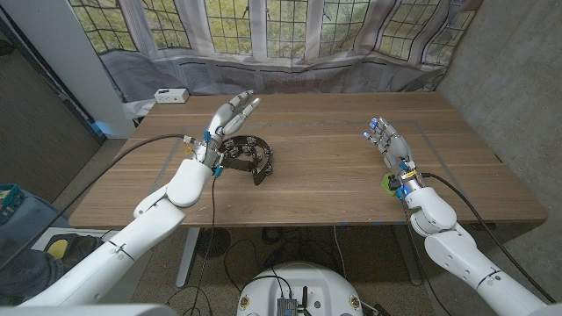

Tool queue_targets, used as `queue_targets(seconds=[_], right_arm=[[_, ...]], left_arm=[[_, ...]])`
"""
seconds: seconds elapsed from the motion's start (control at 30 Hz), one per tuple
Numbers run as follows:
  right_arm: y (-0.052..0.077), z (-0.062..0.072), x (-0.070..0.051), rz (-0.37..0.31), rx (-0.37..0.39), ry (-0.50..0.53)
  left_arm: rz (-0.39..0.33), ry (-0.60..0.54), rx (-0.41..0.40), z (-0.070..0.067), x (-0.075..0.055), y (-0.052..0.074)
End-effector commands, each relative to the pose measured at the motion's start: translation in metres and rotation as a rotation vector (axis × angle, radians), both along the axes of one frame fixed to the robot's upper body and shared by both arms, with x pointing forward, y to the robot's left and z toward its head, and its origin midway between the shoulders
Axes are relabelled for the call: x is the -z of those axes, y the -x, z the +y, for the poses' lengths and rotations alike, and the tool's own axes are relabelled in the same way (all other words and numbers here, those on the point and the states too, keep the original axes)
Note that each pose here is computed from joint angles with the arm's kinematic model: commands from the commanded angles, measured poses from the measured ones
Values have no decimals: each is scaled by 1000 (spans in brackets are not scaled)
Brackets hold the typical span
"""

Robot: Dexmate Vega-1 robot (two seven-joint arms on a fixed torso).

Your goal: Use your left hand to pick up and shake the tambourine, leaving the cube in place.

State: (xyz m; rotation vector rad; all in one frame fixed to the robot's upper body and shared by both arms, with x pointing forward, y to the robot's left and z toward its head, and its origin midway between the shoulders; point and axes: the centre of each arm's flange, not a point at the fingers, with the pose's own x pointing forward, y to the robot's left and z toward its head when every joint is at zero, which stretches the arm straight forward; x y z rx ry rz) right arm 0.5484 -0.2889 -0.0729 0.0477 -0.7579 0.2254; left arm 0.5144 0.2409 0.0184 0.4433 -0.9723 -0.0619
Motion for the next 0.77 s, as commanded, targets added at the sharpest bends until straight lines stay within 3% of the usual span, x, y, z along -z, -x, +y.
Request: queue_targets(seconds=[0.03,0.33,0.47,0.77], right_arm=[[0,1,-4,-7,-9,5],[-1,-4,-2,7,-4,3],[0,-7,0,19,0,-6],[0,-9,4,36,11,-10]], left_arm=[[9,221,196,14,3,-8],[118,326,265,20,18,-33],[169,376,334,17,24,-44],[140,395,302,15,26,-43]])
